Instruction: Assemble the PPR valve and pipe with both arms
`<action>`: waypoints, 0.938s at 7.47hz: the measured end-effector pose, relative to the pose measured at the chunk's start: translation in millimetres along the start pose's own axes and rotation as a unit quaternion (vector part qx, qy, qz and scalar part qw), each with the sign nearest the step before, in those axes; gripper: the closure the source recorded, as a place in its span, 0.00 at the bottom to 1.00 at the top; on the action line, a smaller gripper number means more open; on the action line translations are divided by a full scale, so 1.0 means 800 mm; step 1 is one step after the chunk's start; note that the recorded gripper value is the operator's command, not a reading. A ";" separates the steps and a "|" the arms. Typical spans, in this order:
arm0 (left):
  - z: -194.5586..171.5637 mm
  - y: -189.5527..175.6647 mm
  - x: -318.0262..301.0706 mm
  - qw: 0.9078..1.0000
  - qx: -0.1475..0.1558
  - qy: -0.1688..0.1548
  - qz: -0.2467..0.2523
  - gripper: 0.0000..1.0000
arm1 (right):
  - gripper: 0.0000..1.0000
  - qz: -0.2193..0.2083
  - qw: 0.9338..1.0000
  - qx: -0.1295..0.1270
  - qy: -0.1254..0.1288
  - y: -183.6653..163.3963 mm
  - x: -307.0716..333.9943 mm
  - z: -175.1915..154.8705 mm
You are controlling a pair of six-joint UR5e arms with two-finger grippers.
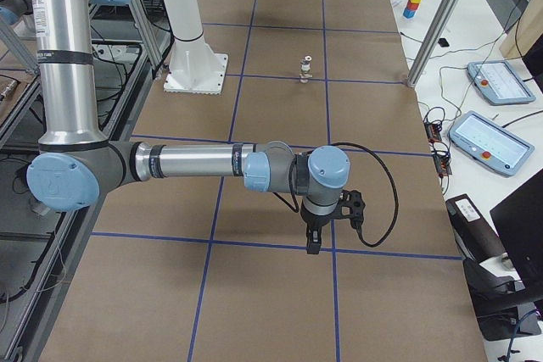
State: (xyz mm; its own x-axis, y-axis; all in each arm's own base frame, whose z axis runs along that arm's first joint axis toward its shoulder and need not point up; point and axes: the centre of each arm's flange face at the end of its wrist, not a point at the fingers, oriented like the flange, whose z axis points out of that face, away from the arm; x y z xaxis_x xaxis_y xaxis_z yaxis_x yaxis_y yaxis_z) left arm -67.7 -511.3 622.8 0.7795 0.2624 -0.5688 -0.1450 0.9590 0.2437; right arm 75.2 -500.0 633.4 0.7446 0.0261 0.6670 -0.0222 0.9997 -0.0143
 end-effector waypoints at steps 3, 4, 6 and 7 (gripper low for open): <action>-0.001 0.000 0.001 1.000 0.001 0.000 0.001 0.00 | 0.01 0.002 1.000 0.000 -0.009 0.000 -0.002 0.000; -0.001 0.000 0.001 1.000 0.001 -0.001 0.001 0.00 | 0.01 0.002 1.000 0.000 -0.010 0.000 -0.003 0.000; -0.001 0.000 0.001 1.000 0.001 -0.001 0.001 0.00 | 0.01 0.002 1.000 0.000 -0.010 0.000 -0.002 0.000; -0.002 0.000 0.001 1.000 0.001 0.000 0.001 0.00 | 0.01 0.002 1.000 0.000 -0.010 0.000 -0.003 0.000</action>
State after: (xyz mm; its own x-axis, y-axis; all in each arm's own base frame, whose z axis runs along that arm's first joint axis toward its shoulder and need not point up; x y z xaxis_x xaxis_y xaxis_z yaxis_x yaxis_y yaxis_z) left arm -67.7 -511.3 621.2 0.7796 0.2649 -0.5674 -0.1458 0.9580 0.2469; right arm 73.8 -500.1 632.0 0.7313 0.0303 0.6814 -0.0254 0.9995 -0.0172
